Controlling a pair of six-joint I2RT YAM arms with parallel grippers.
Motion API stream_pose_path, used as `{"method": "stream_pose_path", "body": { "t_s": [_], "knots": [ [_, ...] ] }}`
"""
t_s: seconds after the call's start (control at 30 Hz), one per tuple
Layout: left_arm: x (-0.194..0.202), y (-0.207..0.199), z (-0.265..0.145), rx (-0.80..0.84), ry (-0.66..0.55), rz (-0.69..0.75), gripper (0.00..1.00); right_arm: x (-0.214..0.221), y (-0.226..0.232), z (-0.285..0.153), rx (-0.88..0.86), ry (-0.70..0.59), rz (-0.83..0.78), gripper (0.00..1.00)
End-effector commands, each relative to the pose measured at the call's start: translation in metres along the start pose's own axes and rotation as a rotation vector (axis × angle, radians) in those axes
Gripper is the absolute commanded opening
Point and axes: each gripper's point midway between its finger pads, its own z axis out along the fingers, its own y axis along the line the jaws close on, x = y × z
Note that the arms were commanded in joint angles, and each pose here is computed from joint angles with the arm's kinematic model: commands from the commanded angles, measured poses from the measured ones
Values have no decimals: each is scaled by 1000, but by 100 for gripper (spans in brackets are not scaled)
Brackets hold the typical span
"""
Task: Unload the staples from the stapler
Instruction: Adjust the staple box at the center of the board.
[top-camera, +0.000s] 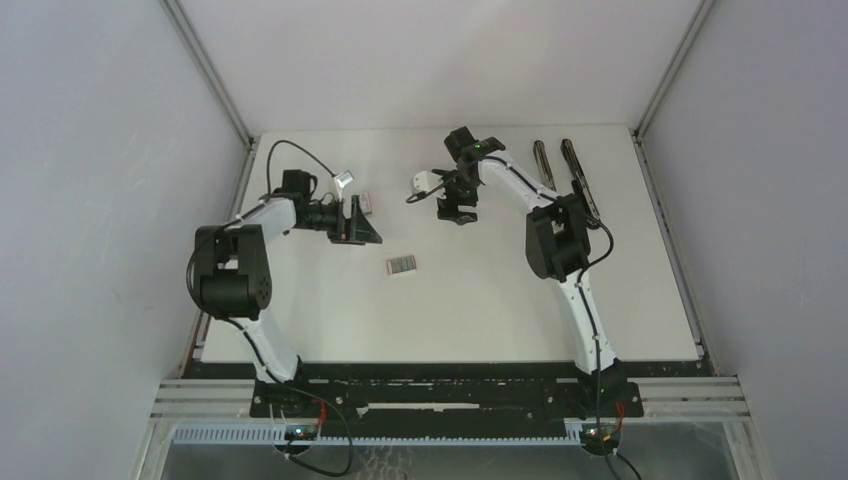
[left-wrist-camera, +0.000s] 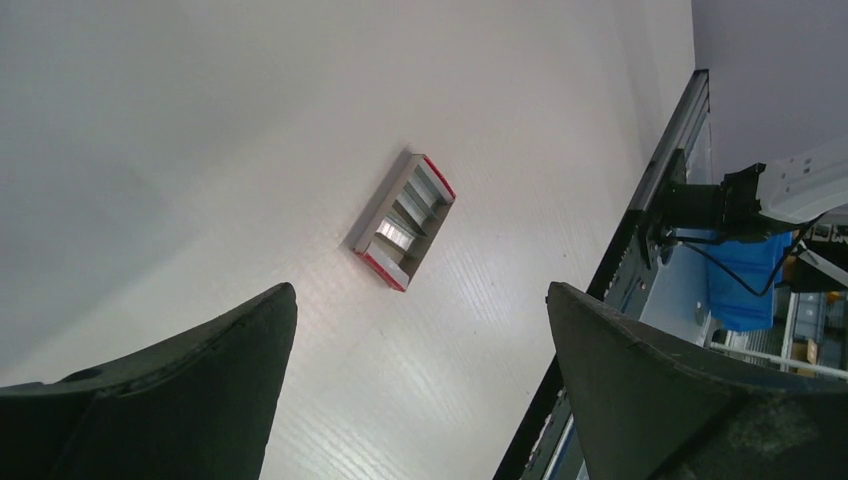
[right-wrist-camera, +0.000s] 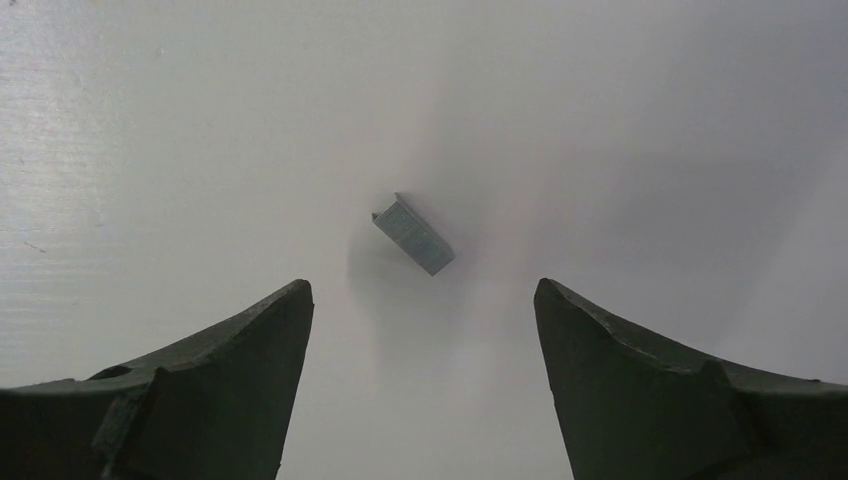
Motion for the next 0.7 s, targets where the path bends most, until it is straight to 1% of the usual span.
{"method": "stream_pose_path", "body": {
  "t_s": [0.0,0.03,0.13,0.23,0.53,0.67],
  "knots": [
    [1,-11,16,77,16,20,100,-4,-4,-1,-15,-38,-33,79],
    [2,-12,17,88,20,15,100,-4,-4,1,-18,-39,-32,78],
    [4,-13,19,107,18,20,100,-1,-4,6,-23,-36,-29,63],
    [7,-12,20,109,20,18,100,0,-5,8,-20,-44,-23,59],
    [14,-10,23,125,29,8,100,-4,-6,15,-18,-44,-42,59],
    [15,-10,23,131,31,6,100,-4,-3,18,-30,-33,-57,62]
  ]
}}
